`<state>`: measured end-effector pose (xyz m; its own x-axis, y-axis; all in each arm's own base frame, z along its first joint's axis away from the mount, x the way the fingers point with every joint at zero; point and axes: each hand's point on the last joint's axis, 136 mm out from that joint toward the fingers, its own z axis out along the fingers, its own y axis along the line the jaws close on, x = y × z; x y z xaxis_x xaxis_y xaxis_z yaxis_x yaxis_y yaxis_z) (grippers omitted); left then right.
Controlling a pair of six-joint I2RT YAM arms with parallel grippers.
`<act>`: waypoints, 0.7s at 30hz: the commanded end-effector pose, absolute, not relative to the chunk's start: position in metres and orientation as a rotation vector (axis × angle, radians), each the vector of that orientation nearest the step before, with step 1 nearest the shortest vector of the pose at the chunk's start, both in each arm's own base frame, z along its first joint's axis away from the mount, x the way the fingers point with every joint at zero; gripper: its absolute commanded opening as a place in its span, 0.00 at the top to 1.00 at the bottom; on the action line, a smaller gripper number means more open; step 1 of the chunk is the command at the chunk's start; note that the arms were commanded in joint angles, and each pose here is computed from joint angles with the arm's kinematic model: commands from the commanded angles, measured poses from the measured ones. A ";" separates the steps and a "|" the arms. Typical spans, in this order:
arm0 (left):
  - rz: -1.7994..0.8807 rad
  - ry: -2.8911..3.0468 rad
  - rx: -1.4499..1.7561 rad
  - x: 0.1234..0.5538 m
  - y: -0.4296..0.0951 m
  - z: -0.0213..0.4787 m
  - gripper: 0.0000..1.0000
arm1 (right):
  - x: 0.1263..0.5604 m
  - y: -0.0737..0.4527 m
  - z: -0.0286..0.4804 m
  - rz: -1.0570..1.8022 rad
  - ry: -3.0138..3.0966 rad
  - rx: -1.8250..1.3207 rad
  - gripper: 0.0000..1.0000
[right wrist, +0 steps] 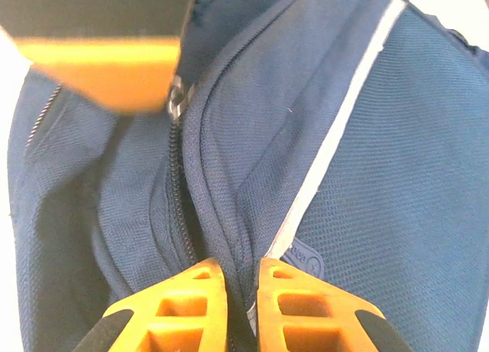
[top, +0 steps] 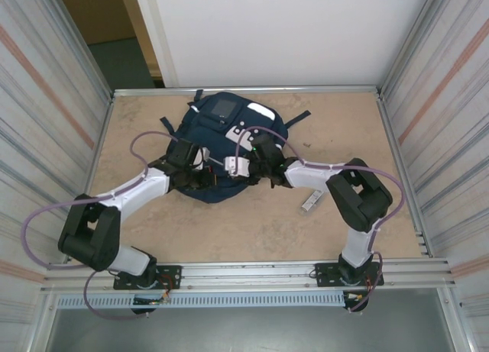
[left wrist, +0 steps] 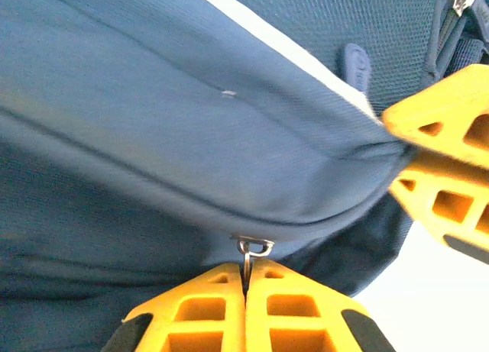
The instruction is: Pack the student bag
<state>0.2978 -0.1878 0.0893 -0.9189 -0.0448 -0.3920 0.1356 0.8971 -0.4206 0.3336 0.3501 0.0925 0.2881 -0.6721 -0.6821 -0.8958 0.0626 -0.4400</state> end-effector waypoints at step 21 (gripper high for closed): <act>-0.986 2.399 0.457 0.289 -0.304 0.171 1.00 | 0.303 0.302 0.134 0.458 1.585 -1.466 0.50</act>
<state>0.2791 -0.2881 0.1379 -0.8575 0.1315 -0.4975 0.4195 0.7385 -0.5278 0.2939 0.3077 0.1479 0.1640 -0.5682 -0.8064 -0.9309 0.1813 -0.3171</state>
